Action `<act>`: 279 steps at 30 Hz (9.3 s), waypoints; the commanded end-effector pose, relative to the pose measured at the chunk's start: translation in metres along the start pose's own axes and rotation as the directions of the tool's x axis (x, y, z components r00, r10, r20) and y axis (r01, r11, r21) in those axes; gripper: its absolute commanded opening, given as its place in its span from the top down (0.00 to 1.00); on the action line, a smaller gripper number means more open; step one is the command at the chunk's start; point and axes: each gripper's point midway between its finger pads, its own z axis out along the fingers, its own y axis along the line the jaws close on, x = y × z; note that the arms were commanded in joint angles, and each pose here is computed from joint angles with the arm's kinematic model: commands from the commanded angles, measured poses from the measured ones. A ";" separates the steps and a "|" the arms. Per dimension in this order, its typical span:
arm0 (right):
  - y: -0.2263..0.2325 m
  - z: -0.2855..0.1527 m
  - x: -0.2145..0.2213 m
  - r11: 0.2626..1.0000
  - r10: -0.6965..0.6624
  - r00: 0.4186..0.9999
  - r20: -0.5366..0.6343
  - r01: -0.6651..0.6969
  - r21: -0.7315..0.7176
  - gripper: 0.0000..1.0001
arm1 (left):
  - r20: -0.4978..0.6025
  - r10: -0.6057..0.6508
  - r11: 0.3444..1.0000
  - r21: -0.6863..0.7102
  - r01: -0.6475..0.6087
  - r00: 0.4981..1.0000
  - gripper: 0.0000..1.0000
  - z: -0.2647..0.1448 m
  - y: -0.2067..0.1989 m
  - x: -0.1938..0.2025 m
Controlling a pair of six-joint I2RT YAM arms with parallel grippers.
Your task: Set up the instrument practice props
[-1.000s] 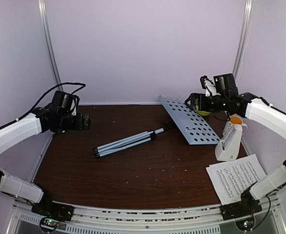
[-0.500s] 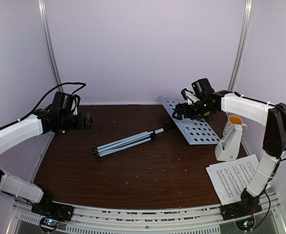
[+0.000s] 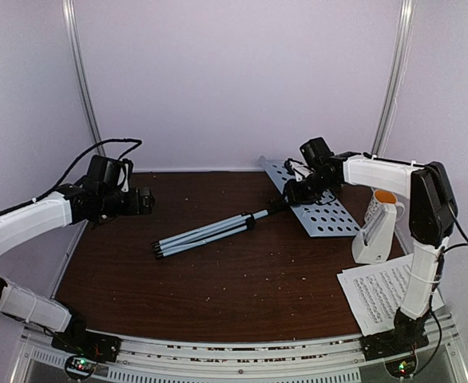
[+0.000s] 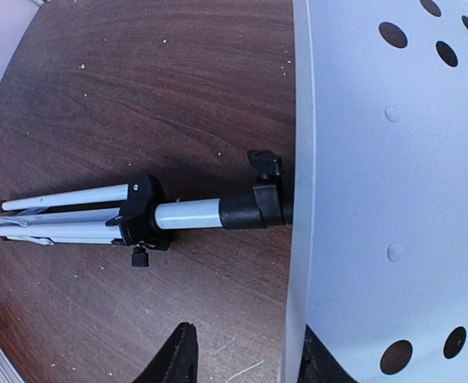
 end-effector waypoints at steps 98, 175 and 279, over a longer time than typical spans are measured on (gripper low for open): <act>0.244 -0.461 -0.070 0.633 -0.738 0.053 0.673 0.401 0.662 1.00 | 0.546 0.259 0.821 0.309 -0.479 0.797 0.42 -0.065 -0.222 0.013; 0.288 -0.462 -0.056 0.519 -0.774 -0.083 0.628 0.484 0.704 0.47 | 0.504 0.629 0.594 0.178 -0.784 0.591 1.00 0.001 -0.244 0.054; 0.148 -0.082 -0.056 0.664 -0.653 0.447 0.612 0.726 0.178 1.00 | 0.448 0.587 0.633 0.266 -0.727 0.674 1.00 -0.017 -0.183 0.024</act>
